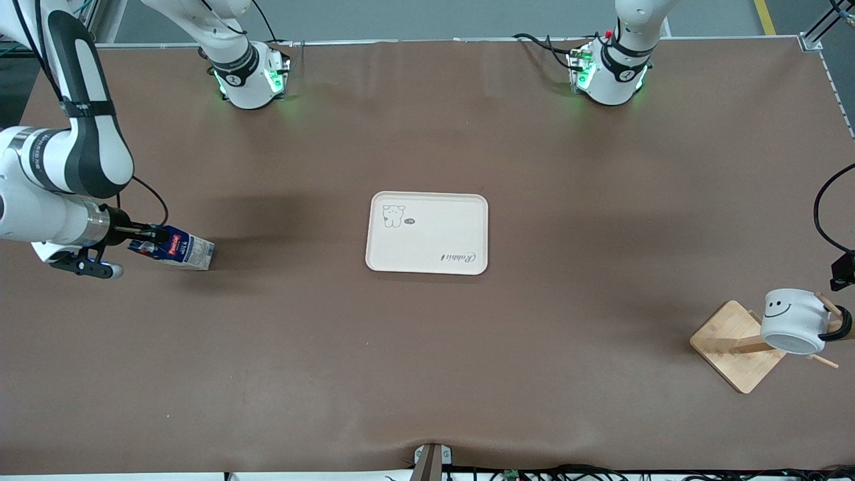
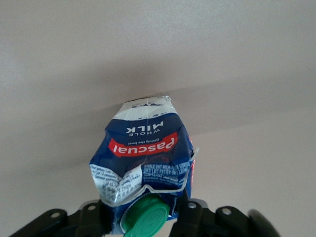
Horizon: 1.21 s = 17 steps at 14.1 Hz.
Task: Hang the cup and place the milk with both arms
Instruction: 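Hang the mug handle on the stand peg while the right gripper carries milk, then set the milk carton on the table and open the right gripper, then release the mug and raise the left gripper while the right gripper withdraws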
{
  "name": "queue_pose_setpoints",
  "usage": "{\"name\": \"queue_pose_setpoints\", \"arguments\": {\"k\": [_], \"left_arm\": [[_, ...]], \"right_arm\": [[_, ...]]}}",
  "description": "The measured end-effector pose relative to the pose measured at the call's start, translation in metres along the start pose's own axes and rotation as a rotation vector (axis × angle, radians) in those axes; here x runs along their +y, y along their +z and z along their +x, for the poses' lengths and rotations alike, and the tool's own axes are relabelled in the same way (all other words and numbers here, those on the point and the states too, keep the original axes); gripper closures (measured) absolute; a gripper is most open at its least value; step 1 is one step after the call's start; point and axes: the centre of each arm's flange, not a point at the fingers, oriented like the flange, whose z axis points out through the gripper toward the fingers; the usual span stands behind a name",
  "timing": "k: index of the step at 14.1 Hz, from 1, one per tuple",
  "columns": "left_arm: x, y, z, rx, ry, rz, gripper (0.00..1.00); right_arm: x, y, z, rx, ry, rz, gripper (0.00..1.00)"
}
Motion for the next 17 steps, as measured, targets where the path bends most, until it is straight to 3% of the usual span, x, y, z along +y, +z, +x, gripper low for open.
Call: {"name": "queue_pose_setpoints", "arguments": {"k": [2, 5, 9, 14, 17], "left_arm": [[0.012, -0.008, 0.008, 0.017, -0.032, -0.004, 0.0], [0.034, -0.02, 0.014, 0.016, -0.05, -0.015, 0.0], [0.052, -0.03, 0.017, -0.001, -0.029, -0.027, 0.0], [0.072, -0.058, 0.019, 0.011, -0.002, -0.015, 0.0], [0.073, -0.073, 0.013, 0.006, -0.019, -0.027, 0.0]], "right_arm": [[0.0, 0.003, 0.0, 0.014, 0.001, 0.001, 0.24], [0.001, 0.006, -0.001, 0.015, 0.0, 0.001, 0.0], [0.001, -0.025, 0.005, 0.026, -0.001, 0.001, 0.0], [-0.004, -0.146, 0.008, 0.036, -0.028, 0.001, 0.0], [-0.019, -0.209, 0.008, 0.131, -0.054, 0.01, 0.0]]}}
